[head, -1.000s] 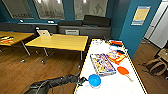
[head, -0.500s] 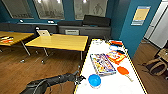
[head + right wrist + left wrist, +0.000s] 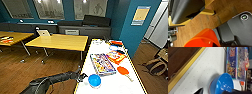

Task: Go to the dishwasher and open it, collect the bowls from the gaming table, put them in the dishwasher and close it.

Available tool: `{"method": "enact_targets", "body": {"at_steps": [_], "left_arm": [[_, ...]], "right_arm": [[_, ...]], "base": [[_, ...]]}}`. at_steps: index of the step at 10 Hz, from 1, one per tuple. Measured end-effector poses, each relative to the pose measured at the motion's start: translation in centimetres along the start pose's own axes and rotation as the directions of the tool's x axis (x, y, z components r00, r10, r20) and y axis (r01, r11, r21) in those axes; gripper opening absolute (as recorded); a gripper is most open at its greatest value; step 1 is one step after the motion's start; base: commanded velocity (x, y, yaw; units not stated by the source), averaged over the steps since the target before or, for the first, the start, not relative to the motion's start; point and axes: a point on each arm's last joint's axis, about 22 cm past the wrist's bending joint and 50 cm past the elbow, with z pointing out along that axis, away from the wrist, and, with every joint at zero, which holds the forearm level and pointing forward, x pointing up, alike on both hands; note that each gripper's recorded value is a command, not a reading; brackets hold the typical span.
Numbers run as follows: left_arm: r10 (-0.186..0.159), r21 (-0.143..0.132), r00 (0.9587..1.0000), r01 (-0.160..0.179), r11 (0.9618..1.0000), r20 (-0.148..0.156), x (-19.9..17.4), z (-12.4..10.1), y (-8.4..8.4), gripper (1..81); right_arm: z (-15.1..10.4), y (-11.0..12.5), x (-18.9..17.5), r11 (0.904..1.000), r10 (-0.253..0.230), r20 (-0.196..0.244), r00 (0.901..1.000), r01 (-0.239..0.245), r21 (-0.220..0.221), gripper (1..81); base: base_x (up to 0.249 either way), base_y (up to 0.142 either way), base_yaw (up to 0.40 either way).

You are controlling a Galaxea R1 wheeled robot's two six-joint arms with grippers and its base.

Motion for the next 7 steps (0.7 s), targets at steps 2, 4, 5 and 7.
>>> {"method": "enact_targets", "body": {"at_steps": [2,4,5,7], "left_arm": [[0.012,-0.016,0.9998,-0.012,0.9998,0.016,-1.2,1.1,2.0,81.1],[0.014,-0.016,0.9995,-0.013,0.9998,0.027,-1.8,1.9,2.2,81.1],[0.005,-0.009,0.9993,-0.005,0.9999,0.036,-2.0,2.5,1.5,81.1],[-0.009,0.008,0.999,0.008,0.9999,0.044,-2.0,3.3,0.1,81.1]], "right_arm": [[0.0,0.0,0.0,1.0,0.0,0.0,1.0,0.0,0.0,1.0],[0.0,0.2,-0.2,1.0,0.002,0.006,1.0,-0.002,-0.003,1.0],[0.0,0.4,-0.6,0.9999,0.007,0.015,0.9999,-0.007,-0.008,1.0],[0.2,0.7,-0.8,0.9998,0.015,0.025,0.9996,-0.015,-0.013,1.0]], "base": [[0.0,0.0,0.0],[0.0,0.0,0.0],[0.0,0.0,0.0],[0.0,0.0,0.0]]}}
